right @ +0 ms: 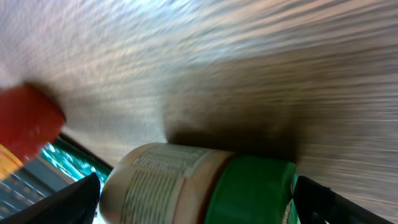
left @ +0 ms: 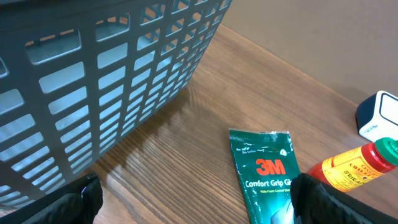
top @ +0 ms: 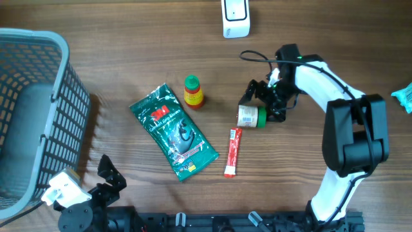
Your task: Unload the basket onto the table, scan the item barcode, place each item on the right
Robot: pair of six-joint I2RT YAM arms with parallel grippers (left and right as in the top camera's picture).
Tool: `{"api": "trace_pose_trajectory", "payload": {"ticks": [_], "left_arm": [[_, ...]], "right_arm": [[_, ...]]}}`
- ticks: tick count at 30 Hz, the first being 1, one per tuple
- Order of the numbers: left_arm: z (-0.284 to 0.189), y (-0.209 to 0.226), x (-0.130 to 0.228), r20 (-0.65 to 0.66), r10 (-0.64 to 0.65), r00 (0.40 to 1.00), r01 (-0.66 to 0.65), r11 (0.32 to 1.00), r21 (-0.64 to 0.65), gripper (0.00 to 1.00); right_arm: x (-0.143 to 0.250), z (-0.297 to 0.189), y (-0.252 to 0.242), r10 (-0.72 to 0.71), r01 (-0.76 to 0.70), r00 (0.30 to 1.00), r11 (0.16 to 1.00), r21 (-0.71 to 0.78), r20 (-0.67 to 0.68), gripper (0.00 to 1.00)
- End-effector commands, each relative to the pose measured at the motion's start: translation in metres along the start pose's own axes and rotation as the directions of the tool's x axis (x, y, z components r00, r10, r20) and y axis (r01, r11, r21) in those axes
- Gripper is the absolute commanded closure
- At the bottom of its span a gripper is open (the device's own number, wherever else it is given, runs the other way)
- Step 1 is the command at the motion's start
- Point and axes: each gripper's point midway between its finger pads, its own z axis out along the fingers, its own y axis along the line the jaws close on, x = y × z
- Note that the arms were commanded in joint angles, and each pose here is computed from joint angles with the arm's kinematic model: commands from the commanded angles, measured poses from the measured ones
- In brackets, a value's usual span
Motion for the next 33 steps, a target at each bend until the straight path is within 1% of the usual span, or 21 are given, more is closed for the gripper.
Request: {"api": "trace_pose_trajectory", "payload": {"ticks": [1, 2, 3, 5, 7, 9, 10, 12, 15, 18, 21, 26, 29, 33], "left_arm": [[0.0, -0.002, 0.0, 0.004, -0.009, 1.0, 0.009, 1.0, 0.014, 0.0], [0.0, -0.002, 0.0, 0.004, -0.009, 1.0, 0.009, 1.0, 0.014, 0.0], [-0.001, -0.002, 0.0, 0.004, -0.01, 1.0, 0.01, 1.0, 0.014, 0.0], [-0.001, -0.002, 0.0, 0.004, -0.01, 1.0, 0.01, 1.0, 0.014, 0.0], [0.0, -0.002, 0.0, 0.004, -0.009, 1.0, 0.009, 1.0, 0.014, 0.0], [0.0, -0.002, 0.0, 0.004, -0.009, 1.0, 0.009, 1.0, 0.014, 0.0], [0.0, -0.002, 0.0, 0.004, -0.009, 1.0, 0.009, 1.0, 0.014, 0.0], [0.0, -0.002, 0.0, 0.004, -0.009, 1.0, 0.009, 1.0, 0.014, 0.0], [0.0, -0.002, 0.0, 0.004, -0.009, 1.0, 0.009, 1.0, 0.014, 0.0], [0.0, -0.002, 0.0, 0.004, -0.009, 1.0, 0.009, 1.0, 0.014, 0.0], [0.0, -0.002, 0.0, 0.004, -0.009, 1.0, 0.009, 1.0, 0.014, 0.0], [0.0, -0.002, 0.0, 0.004, -0.009, 1.0, 0.009, 1.0, 0.014, 0.0], [0.0, -0.002, 0.0, 0.004, -0.009, 1.0, 0.009, 1.0, 0.014, 0.0], [0.0, -0.002, 0.0, 0.004, -0.009, 1.0, 0.009, 1.0, 0.014, 0.0]], "right_arm": [[0.013, 0.012, 0.005, -0.171, 0.171, 0.984, 0.985, -0.004, -0.05, 0.01], [0.017, 0.014, 0.007, -0.218, 0.219, 0.974, 0.976, -0.002, -0.058, 0.01], [0.018, 0.014, 0.005, -0.235, 0.237, 0.97, 0.971, 0.015, -0.062, 0.01], [0.019, 0.014, -0.004, -0.248, 0.253, 0.967, 0.962, 0.103, -0.055, 0.0], [0.02, 0.007, -0.003, -0.3, 0.299, 0.954, 0.938, 0.177, -0.023, 0.0], [0.025, 0.0, 0.011, -0.388, 0.381, 0.922, 0.906, 0.183, 0.003, 0.0], [0.028, -0.004, 0.02, -0.449, 0.439, 0.894, 0.879, 0.184, 0.014, 0.0], [0.034, -0.007, 0.028, -0.54, 0.517, 0.841, 0.817, 0.254, 0.026, 0.01], [0.038, -0.003, 0.024, -0.596, 0.553, 0.803, 0.743, 0.376, -0.004, 0.0], [0.047, 0.002, 0.027, -0.637, 0.603, 0.77, 0.704, 0.375, -0.041, 0.0], [0.047, 0.002, 0.027, -0.622, 0.586, 0.782, 0.714, 0.383, -0.035, 0.0], [0.046, 0.001, 0.026, -0.527, 0.478, 0.85, 0.786, 0.392, 0.018, 0.0], [0.053, 0.004, 0.033, -0.504, 0.472, 0.863, 0.814, 0.338, 0.01, 0.0], [0.059, 0.004, 0.029, -0.452, 0.423, 0.892, 0.837, 0.346, 0.002, 0.0]]}}
